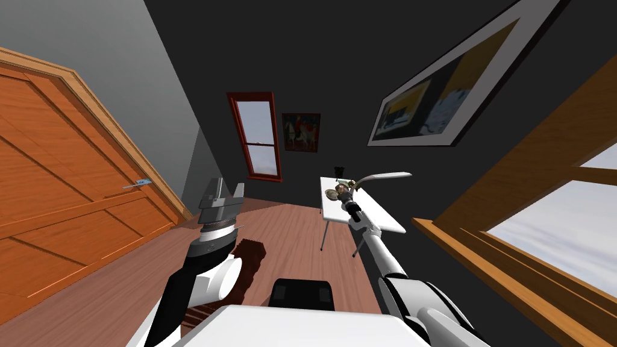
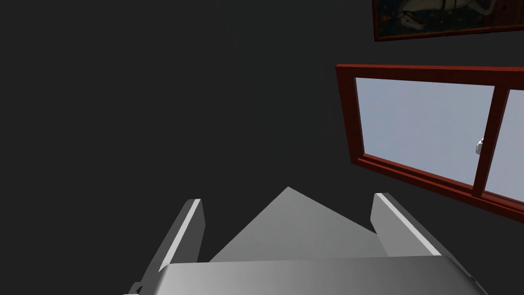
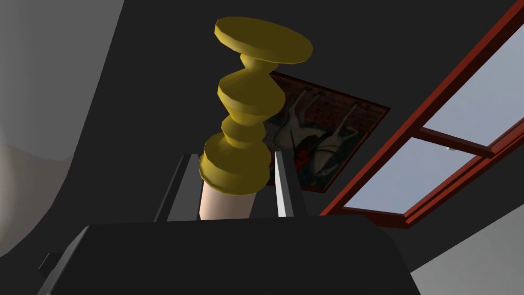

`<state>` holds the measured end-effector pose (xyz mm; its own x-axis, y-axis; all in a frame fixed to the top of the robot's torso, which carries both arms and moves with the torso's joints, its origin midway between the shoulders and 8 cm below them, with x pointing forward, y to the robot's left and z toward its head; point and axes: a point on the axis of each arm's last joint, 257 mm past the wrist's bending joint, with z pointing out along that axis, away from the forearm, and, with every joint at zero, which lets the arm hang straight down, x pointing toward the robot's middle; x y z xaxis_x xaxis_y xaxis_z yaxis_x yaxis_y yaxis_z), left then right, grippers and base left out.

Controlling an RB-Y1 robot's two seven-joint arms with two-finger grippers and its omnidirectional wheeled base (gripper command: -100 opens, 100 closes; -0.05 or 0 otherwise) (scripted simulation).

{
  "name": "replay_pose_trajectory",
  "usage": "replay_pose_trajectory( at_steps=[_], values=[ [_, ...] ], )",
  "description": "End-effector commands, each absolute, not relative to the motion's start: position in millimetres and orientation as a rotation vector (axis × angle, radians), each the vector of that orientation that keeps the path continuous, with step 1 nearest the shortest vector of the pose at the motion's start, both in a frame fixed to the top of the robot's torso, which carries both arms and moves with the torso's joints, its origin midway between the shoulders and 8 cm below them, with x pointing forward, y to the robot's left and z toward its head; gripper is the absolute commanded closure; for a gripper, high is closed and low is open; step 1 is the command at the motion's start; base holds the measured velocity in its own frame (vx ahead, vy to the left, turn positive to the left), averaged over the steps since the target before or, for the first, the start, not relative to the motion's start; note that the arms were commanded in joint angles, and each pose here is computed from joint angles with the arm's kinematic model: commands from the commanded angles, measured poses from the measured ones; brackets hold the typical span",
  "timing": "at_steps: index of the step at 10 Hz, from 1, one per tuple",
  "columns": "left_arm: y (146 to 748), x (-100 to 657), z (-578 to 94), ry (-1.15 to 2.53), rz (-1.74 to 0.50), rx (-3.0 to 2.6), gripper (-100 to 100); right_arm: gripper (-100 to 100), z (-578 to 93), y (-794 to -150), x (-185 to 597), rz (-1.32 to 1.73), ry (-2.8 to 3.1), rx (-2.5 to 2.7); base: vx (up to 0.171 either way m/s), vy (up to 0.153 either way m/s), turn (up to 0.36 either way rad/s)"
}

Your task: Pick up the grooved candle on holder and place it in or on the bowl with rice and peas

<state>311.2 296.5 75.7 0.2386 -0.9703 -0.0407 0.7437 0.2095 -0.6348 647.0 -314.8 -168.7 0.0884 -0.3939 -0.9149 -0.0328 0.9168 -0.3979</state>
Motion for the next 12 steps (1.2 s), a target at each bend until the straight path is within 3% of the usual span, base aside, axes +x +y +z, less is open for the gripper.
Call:
replay_pose_trajectory(
  at_steps=[1,7,8,12],
  values=[
    [296,311,76,0.489,-1.259,-0.556,0,100,-162,-305,658,-0.266,1.472,-0.362,0.085,-0.021,0.043],
    [296,311,76,0.489,-1.259,-0.555,0,100,-168,-296,674,-0.268,1.509,-0.385,0.079,-0.028,0.056],
    [296,311,76,0.489,-1.259,-0.555,0,-100,-168,-296,674,-0.269,1.509,-0.386,0.0,0.0,0.0],
    [296,311,76,0.489,-1.26,-0.556,0,-100,-169,-295,674,-0.266,1.509,-0.387,0.0,0.001,0.004]
  ],
)
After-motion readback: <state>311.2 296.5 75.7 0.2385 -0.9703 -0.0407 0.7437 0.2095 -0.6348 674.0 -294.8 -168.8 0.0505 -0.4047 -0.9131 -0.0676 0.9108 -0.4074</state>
